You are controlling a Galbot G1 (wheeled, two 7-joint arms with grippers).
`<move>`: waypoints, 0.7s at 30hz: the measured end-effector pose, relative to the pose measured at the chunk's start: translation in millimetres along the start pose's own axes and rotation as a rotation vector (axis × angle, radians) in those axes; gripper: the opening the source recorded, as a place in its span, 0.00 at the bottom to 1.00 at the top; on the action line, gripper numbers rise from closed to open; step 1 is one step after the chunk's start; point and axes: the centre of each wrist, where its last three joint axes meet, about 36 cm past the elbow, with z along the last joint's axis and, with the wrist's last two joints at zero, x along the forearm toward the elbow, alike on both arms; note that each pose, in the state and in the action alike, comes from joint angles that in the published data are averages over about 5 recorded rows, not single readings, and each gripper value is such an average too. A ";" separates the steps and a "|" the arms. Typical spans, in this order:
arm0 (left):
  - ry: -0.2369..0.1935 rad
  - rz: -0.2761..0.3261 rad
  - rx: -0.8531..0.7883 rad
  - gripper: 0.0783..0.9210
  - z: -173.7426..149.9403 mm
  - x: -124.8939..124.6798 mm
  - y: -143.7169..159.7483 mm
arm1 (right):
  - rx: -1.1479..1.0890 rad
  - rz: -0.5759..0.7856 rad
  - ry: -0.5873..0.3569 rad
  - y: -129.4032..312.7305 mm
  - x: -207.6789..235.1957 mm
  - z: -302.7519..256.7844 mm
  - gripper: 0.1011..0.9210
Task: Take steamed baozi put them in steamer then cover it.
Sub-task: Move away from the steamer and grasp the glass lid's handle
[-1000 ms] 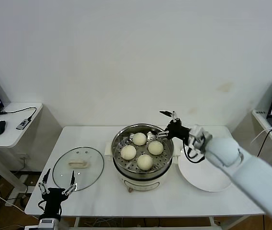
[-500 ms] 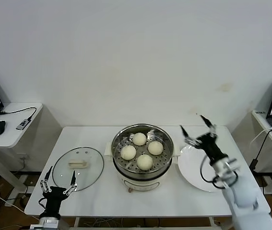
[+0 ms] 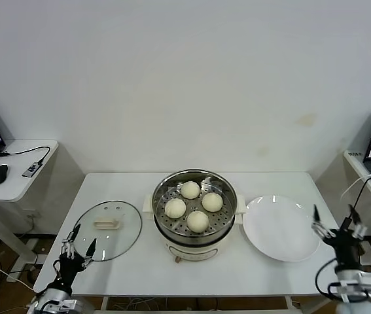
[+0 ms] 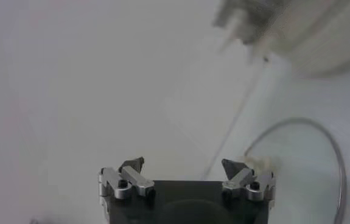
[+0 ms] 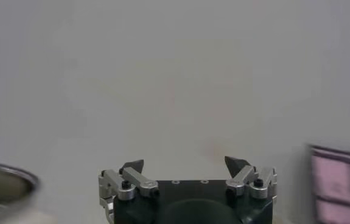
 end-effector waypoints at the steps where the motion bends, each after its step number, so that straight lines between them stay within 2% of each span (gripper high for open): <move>1: -0.007 0.007 -0.031 0.88 4.1 -4.6 -1.2 | 0.004 0.021 0.010 -2.9 5.0 2.1 0.88; 9: -0.043 0.038 -0.179 0.88 26.5 -44.8 -10.4 | 0.026 0.143 0.068 -16.5 34.6 15.2 0.88; 21: -0.062 0.083 -0.255 0.88 37.7 -89.4 -26.6 | 0.040 0.208 0.116 -23.3 56.9 23.0 0.88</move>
